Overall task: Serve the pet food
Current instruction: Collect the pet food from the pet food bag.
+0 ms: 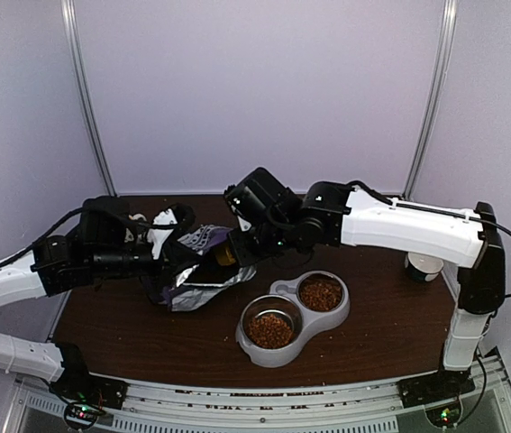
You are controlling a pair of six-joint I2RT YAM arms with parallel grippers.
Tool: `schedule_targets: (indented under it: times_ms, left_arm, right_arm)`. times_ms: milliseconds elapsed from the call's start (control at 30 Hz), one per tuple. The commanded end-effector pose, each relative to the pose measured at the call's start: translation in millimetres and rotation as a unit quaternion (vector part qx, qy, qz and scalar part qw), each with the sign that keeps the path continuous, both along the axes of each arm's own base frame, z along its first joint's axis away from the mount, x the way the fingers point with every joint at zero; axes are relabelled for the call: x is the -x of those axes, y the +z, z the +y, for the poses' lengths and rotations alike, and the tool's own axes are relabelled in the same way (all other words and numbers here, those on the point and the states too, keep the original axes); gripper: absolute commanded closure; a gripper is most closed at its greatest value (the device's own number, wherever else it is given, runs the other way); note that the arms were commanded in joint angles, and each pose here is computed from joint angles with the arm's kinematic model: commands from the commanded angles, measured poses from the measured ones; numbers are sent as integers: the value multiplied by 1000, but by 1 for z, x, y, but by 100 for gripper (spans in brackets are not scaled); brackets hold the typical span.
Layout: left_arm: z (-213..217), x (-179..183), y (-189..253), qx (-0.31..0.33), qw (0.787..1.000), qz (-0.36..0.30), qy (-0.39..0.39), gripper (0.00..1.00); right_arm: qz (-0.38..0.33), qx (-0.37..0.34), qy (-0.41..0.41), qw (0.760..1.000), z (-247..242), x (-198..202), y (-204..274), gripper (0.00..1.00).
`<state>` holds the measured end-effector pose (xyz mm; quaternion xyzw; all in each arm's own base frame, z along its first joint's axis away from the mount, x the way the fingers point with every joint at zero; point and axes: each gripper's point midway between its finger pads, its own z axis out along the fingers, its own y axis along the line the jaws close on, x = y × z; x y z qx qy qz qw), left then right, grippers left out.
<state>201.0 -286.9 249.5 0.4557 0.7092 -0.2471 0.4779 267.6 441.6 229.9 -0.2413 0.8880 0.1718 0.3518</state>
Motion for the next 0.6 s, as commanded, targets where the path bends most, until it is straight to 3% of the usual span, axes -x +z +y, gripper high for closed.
schedule_targets:
  times_ms: [0, 300, 567]
  left_arm:
    - [-10, 6, 42, 68, 997, -39, -26, 100]
    - [-22, 5, 28, 60, 997, -15, -44, 100]
    - [-32, 4, 20, 55, 997, 4, -56, 100]
  right_arm:
    - [-76, 117, -92, 986, -51, -33, 6, 100]
    - [-10, 141, -49, 989, 11, -46, -84, 100]
    - [115, 7, 72, 991, 66, -1, -95, 100]
